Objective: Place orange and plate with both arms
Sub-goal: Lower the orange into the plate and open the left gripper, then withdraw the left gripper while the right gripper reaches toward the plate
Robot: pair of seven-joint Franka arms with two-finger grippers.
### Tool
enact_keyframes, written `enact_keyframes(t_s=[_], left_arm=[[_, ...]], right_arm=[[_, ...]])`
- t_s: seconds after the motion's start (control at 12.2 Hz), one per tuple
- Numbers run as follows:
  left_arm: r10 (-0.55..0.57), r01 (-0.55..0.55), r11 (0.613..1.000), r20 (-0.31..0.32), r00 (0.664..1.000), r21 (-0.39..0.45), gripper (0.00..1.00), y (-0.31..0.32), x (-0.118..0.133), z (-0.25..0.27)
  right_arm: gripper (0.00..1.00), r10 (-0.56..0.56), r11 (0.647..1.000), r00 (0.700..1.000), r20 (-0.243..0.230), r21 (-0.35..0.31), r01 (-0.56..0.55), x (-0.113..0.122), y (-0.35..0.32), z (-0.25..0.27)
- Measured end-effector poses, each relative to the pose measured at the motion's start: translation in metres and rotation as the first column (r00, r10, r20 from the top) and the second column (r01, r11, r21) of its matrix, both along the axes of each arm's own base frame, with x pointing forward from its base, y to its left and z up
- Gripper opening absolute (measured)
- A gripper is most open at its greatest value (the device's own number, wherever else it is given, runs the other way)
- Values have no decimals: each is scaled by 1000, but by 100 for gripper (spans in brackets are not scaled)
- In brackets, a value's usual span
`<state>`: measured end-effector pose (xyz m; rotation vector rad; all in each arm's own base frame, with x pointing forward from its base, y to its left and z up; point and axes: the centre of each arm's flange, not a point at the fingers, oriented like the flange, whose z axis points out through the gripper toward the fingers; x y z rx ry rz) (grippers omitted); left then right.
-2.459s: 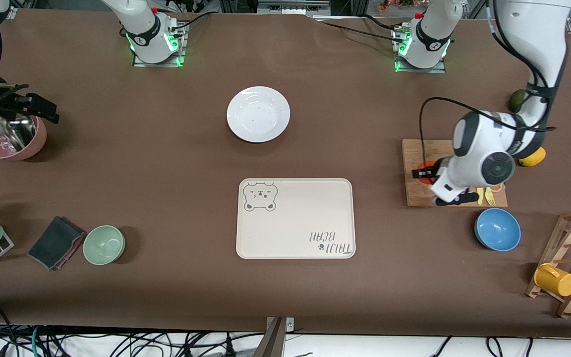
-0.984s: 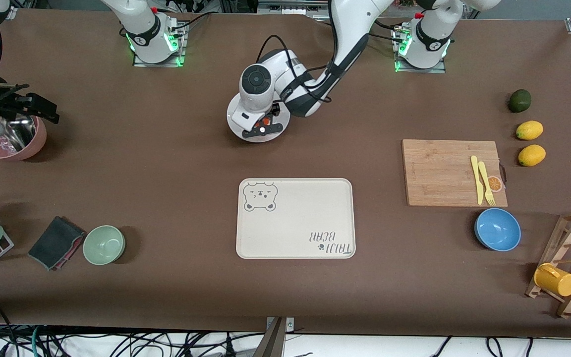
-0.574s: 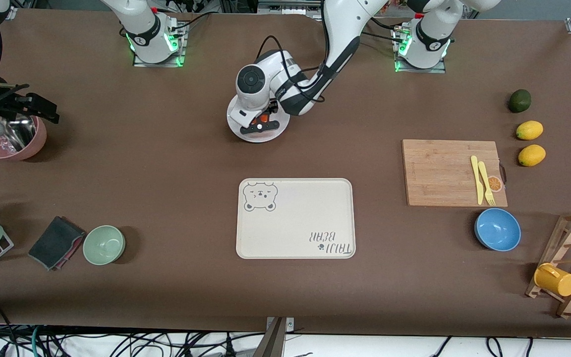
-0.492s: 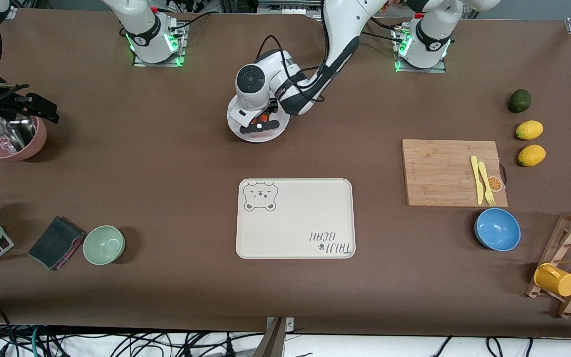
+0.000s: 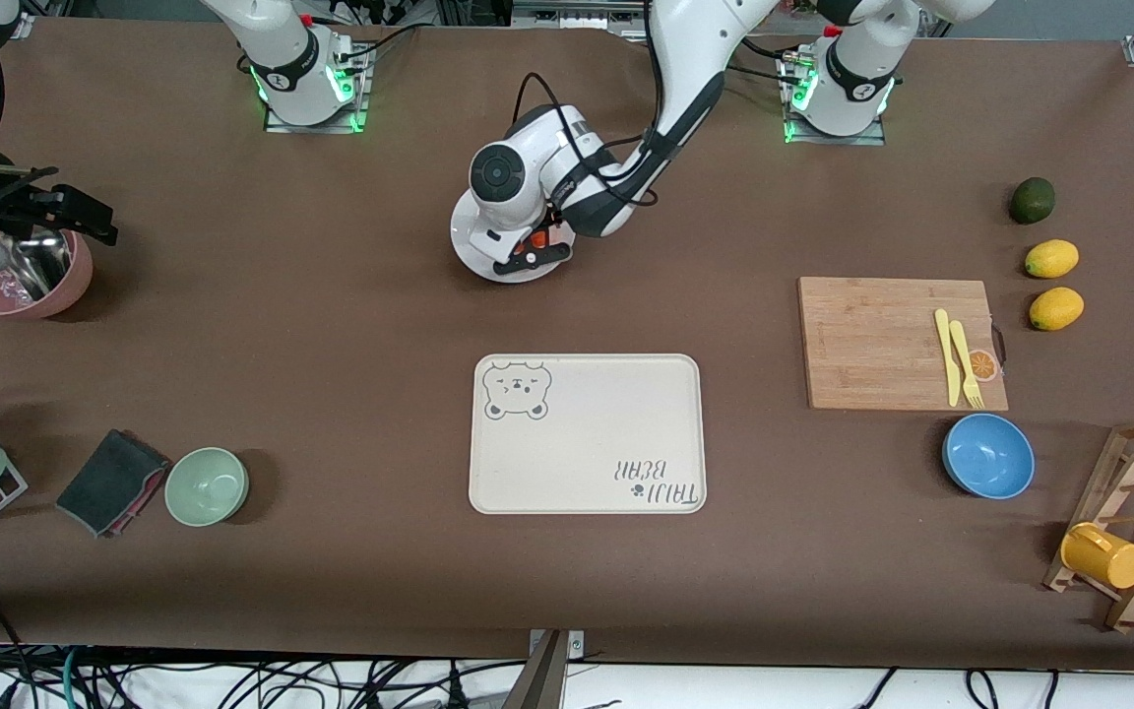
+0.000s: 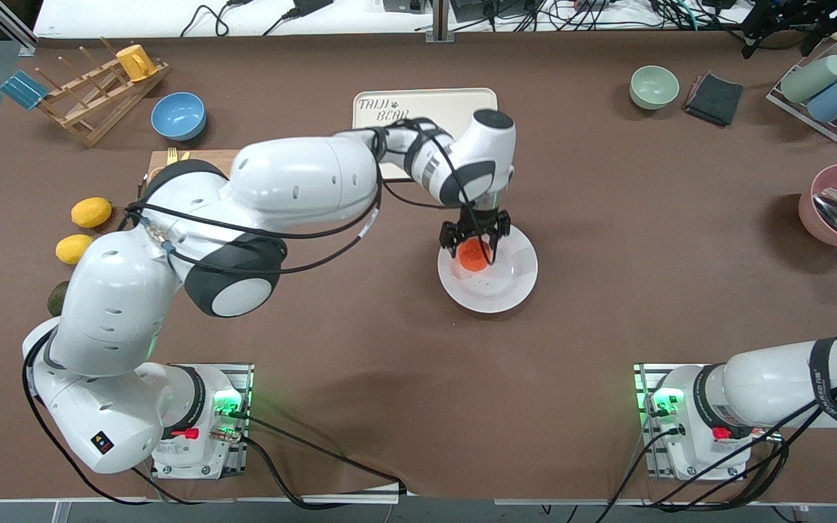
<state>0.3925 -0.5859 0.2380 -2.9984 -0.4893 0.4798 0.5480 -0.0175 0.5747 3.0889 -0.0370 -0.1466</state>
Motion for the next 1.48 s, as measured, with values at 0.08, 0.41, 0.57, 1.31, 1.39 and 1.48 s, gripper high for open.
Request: enact_keyframes(t_s=[0.08, 0.41, 0.57, 1.31, 1.39, 1.48], left_arm=[[38, -38, 999, 12, 999, 16, 100, 14, 19, 33], [212, -211, 975, -2, 977, 74, 100, 144, 112, 165], [222, -220, 971, -15, 975, 91, 100, 228, 160, 178], [-31, 24, 994, -66, 997, -104, 100, 582, 255, 158], [-61, 55, 992, -53, 997, -118, 100, 595, 256, 160], [-98, 95, 988, -16, 995, -118, 100, 604, 259, 165]], right_arm=[[100, 0, 1000, 1000, 0, 0, 0, 0, 0, 0], [100, 9, 1000, 1000, -20, 0, -9, 1, 5, -6], [100, 33, 999, 997, -65, 12, -32, 5, 20, -22], [100, 166, 915, 935, -315, 404, -26, 13, 161, -132], [100, 178, 896, 918, -355, 444, -2, 14, 167, -155], [100, 209, 872, 895, -393, 489, 12, 13, 172, -178]])
